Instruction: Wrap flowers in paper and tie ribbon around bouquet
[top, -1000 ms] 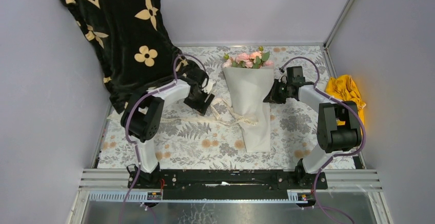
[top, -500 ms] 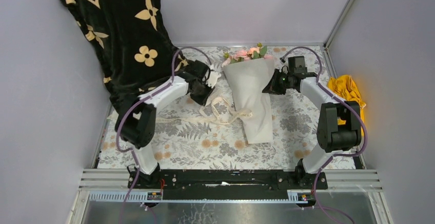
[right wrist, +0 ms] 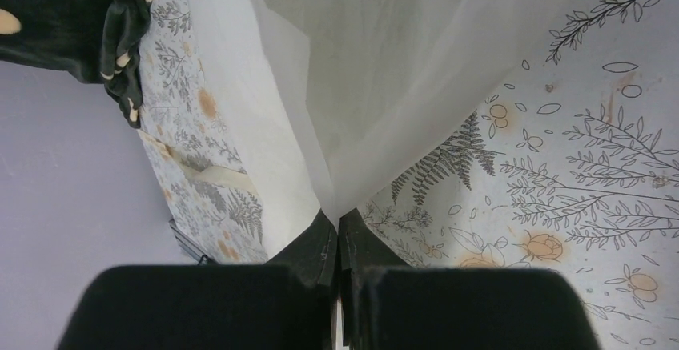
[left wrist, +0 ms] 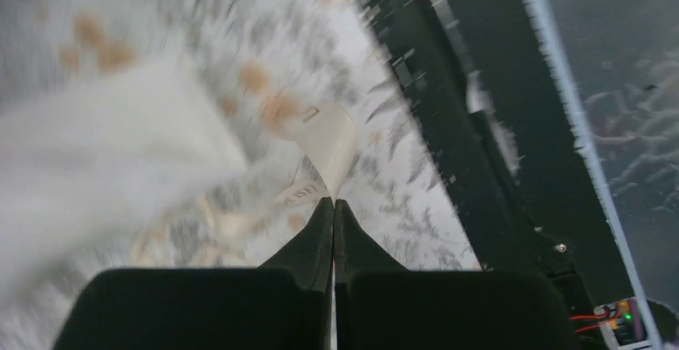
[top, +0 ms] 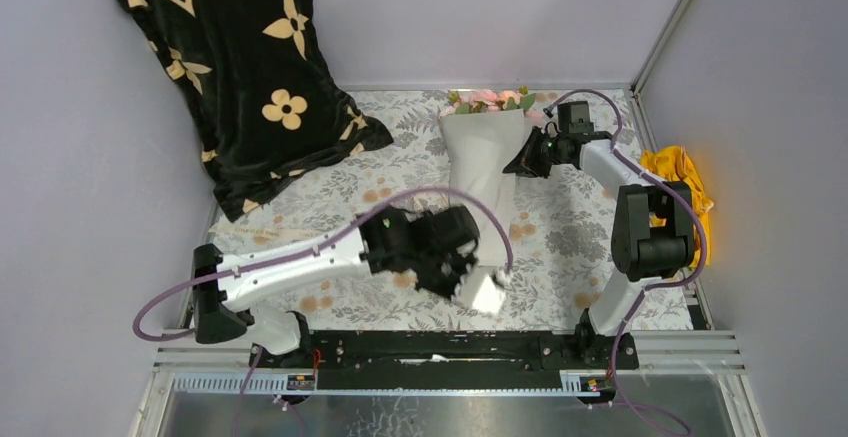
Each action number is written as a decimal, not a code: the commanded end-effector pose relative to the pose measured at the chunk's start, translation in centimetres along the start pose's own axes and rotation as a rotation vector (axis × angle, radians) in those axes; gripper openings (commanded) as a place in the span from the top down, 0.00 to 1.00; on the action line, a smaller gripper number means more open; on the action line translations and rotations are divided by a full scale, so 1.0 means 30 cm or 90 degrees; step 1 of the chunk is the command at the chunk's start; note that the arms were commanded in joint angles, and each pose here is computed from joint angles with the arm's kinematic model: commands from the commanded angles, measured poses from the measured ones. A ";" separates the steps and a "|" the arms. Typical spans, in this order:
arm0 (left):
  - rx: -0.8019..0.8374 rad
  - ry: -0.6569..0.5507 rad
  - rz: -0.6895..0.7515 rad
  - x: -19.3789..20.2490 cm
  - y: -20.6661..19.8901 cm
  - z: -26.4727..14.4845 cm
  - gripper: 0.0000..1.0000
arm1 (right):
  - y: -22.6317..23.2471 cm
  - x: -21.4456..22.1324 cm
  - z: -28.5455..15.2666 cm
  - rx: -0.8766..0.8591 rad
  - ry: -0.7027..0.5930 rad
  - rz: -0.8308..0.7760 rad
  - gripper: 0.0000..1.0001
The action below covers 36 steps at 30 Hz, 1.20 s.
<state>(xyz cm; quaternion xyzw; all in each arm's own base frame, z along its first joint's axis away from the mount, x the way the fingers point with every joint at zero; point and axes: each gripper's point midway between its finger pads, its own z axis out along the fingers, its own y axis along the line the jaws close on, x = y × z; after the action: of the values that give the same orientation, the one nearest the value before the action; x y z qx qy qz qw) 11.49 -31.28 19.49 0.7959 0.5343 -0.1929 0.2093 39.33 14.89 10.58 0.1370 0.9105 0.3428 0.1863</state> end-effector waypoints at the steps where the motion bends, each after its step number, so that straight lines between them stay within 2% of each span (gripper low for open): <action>1: 0.068 -0.095 0.206 -0.210 -0.142 0.092 1.00 | 0.094 -0.065 -0.016 -0.057 -0.029 -0.002 1.00; 4: 0.064 -0.155 0.243 -0.367 -0.149 0.212 1.00 | 0.109 -0.070 -0.018 -0.067 -0.024 -0.005 1.00; 9: 0.074 -0.224 0.310 -0.500 -0.162 0.375 1.00 | 0.133 -0.070 -0.046 -0.069 -0.018 -0.033 1.00; 13: -0.054 -0.241 0.384 -0.580 -0.019 0.439 1.00 | 0.136 -0.050 -0.062 -0.076 -0.016 -0.046 1.00; 16: -0.199 -0.286 0.409 -0.677 0.131 0.402 1.00 | 0.142 -0.041 -0.069 -0.081 -0.004 -0.055 1.00; 20: -0.341 -0.363 0.396 -0.799 0.323 0.261 1.00 | 0.160 -0.041 -0.074 -0.095 0.003 -0.060 1.00; 24: -0.428 -0.376 0.360 -0.784 0.469 0.193 1.00 | 0.168 -0.048 -0.074 -0.098 0.006 -0.063 1.00; 25: -0.427 -0.365 0.350 -0.766 0.478 0.205 0.97 | 0.167 -0.047 -0.073 -0.098 0.008 -0.063 1.00; 26: -0.418 -0.351 0.336 -0.740 0.476 0.223 0.71 | 0.165 -0.045 -0.071 -0.098 0.009 -0.062 1.00; 28: -0.396 -0.329 0.315 -0.698 0.459 0.241 0.07 | 0.154 -0.037 -0.069 -0.092 0.012 -0.062 1.00; 29: -0.383 -0.320 0.306 -0.681 0.447 0.243 0.02 | 0.148 -0.033 -0.068 -0.088 0.013 -0.062 1.00; 33: -0.295 -0.261 0.263 -0.641 0.382 0.187 0.01 | 0.135 -0.014 -0.065 -0.082 0.016 -0.062 1.00; 36: -0.227 -0.193 0.195 -0.589 0.325 0.113 0.01 | 0.127 -0.002 -0.060 -0.077 0.017 -0.063 1.00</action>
<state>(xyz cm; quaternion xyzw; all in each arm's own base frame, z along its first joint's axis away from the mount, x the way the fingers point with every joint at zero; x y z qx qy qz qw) 15.63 -53.81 23.63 0.7743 0.3365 -0.1641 0.5102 39.59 16.00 12.61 0.0978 0.9029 0.3763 0.1833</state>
